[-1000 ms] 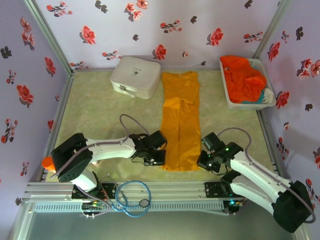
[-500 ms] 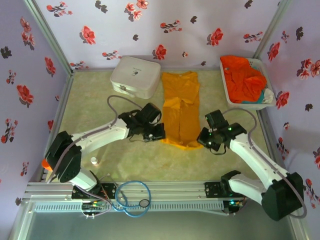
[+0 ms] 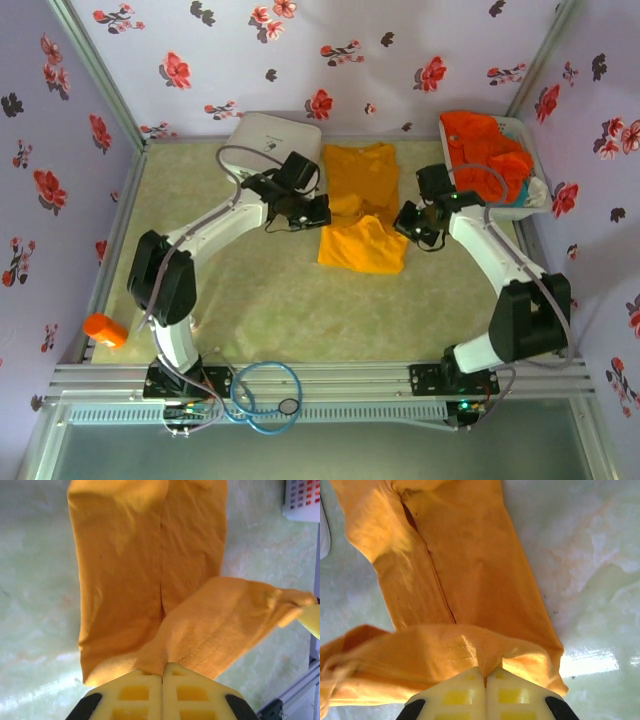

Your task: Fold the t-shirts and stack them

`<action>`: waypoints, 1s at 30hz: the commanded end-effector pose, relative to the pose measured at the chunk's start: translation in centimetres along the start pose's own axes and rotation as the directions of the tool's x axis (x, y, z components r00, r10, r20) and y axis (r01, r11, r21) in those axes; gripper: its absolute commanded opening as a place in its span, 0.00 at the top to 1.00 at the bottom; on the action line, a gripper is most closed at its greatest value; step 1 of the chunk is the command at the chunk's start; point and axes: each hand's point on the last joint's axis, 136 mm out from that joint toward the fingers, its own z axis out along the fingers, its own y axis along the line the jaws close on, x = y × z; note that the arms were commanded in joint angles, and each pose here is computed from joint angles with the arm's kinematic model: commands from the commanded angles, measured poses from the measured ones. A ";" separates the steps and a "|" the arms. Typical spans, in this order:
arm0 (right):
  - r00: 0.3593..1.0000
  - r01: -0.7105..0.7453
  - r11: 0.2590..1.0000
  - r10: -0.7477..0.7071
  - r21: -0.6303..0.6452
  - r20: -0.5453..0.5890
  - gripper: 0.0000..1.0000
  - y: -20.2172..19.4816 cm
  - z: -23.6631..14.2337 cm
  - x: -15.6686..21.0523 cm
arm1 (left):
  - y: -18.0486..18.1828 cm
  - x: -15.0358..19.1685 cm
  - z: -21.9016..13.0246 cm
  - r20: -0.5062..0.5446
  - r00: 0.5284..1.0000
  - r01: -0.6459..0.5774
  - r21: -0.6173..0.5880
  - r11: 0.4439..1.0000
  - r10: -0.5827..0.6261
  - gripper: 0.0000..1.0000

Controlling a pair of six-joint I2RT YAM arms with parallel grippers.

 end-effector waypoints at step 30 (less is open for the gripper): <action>0.997 0.035 0.998 -0.039 -0.053 -0.066 0.98 1.8 7.4 -9.6 | 3.1 -7.6 8.7 -0.038 0.996 -0.076 0.086 0.993 0.079 0.76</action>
